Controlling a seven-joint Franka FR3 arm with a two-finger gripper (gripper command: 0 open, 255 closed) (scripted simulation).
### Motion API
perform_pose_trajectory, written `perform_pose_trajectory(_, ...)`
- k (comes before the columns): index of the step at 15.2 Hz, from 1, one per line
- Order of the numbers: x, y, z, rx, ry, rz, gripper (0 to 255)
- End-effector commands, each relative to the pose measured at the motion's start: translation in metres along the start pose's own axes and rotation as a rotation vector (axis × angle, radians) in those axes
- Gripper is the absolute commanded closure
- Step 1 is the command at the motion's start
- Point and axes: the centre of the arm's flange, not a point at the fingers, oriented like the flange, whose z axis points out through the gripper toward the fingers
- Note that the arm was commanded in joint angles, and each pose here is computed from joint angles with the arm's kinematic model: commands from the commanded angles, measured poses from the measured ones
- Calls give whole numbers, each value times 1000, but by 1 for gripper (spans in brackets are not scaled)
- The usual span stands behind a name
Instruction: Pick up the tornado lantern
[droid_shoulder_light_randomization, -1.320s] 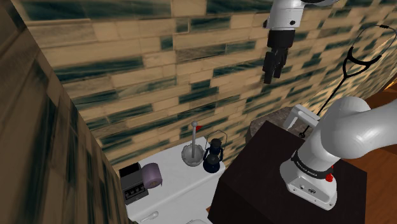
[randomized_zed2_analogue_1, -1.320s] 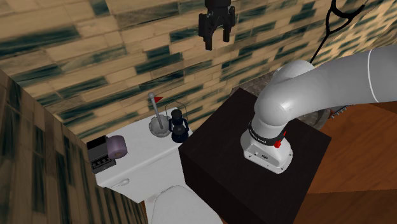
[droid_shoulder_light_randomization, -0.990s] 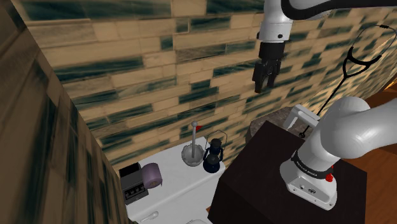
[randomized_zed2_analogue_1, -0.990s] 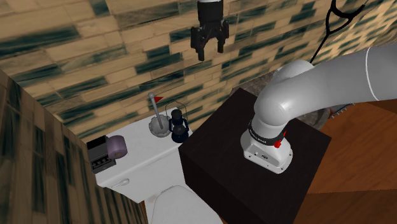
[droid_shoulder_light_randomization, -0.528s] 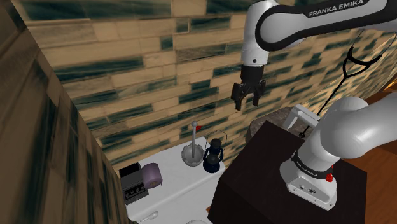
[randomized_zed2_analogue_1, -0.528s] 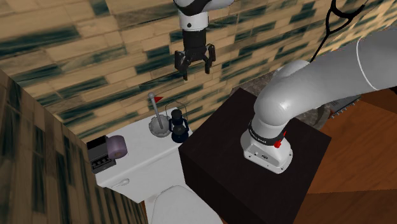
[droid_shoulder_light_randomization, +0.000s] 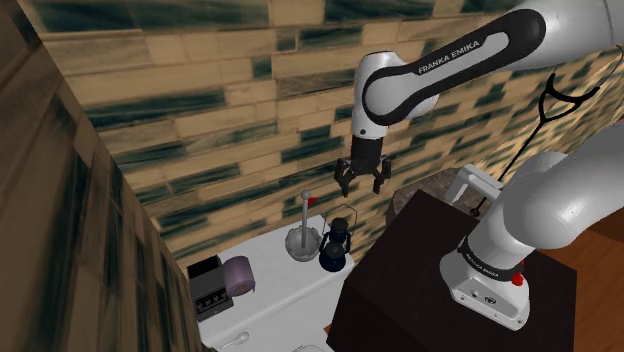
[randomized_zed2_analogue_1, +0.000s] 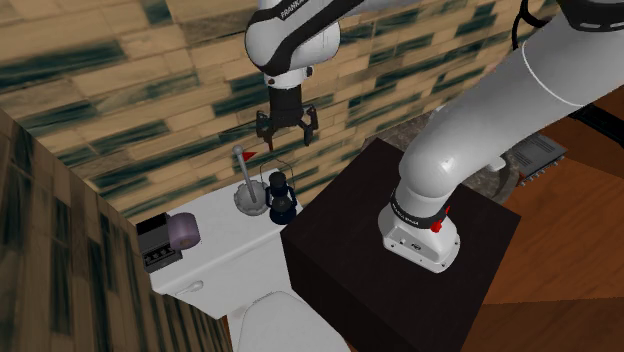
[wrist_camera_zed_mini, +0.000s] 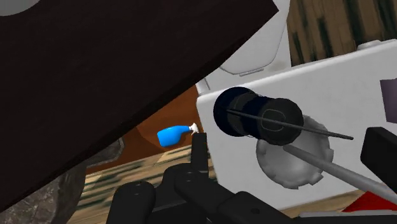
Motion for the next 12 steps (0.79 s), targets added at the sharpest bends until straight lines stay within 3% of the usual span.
perform_pose_trajectory(1, 13, -9, 23, 10, -2, 66, 0)
perform_pose_trajectory(6, 40, -29, 71, 31, -11, 205, 0)
perform_pose_trajectory(12, 50, -27, 101, 31, -11, 205, 0)
